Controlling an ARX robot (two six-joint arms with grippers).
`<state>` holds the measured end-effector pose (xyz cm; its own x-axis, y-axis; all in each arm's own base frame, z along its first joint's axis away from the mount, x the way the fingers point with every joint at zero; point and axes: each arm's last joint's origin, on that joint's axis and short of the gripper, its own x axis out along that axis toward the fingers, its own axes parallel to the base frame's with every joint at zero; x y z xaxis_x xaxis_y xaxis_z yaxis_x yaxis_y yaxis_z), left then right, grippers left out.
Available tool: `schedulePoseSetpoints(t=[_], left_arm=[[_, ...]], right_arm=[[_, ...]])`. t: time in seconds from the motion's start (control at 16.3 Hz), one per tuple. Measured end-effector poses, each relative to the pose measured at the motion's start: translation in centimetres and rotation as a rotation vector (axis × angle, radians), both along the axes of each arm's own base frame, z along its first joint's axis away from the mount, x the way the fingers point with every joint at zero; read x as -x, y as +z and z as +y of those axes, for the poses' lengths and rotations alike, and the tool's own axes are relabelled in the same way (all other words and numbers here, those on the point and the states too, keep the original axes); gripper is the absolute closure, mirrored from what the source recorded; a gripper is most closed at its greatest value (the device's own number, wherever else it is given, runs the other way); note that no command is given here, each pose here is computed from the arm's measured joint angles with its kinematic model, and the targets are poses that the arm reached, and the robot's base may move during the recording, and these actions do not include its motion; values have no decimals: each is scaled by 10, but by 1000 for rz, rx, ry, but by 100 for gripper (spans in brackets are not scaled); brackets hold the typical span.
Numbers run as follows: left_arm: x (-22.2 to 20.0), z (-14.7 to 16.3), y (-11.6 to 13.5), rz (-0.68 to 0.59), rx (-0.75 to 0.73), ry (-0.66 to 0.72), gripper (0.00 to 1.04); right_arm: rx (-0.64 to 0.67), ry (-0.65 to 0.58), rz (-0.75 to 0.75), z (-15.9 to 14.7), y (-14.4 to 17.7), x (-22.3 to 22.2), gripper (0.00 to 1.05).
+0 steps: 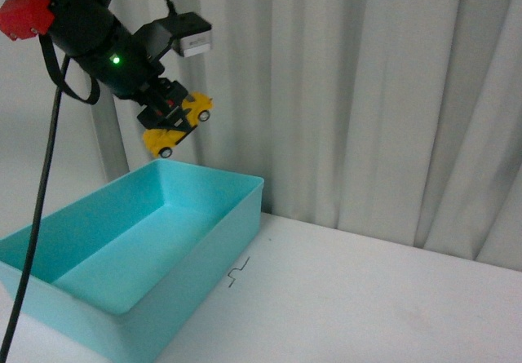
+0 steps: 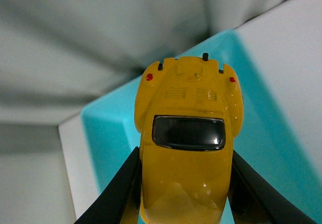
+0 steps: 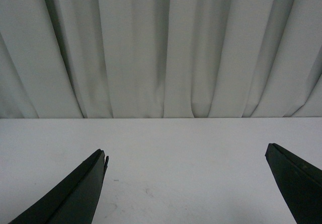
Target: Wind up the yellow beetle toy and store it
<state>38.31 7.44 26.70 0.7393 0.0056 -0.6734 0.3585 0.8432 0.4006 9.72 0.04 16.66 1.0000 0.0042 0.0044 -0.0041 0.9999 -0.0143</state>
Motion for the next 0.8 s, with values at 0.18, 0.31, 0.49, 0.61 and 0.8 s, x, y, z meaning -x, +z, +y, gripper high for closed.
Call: schedulePoseSetpoints(t=[0.18,0.31,0.49,0.61,0.8], left_arm=[[-1,29,-35,44,77,266,64],[-10,36,-84,139,103,406,64],[-17,39,-112,170,93,476,64],[-20,40,-127,188,86,500,64],[-22,39,-143,224,97,508,64]], right_arm=[[0,0,1,0,0,0,7],[0,0,1,0,0,0,7],[0,0,1,0,0,0,7],[0,0,0,0,0,0,7],[0,0,0,0,0,0,7]])
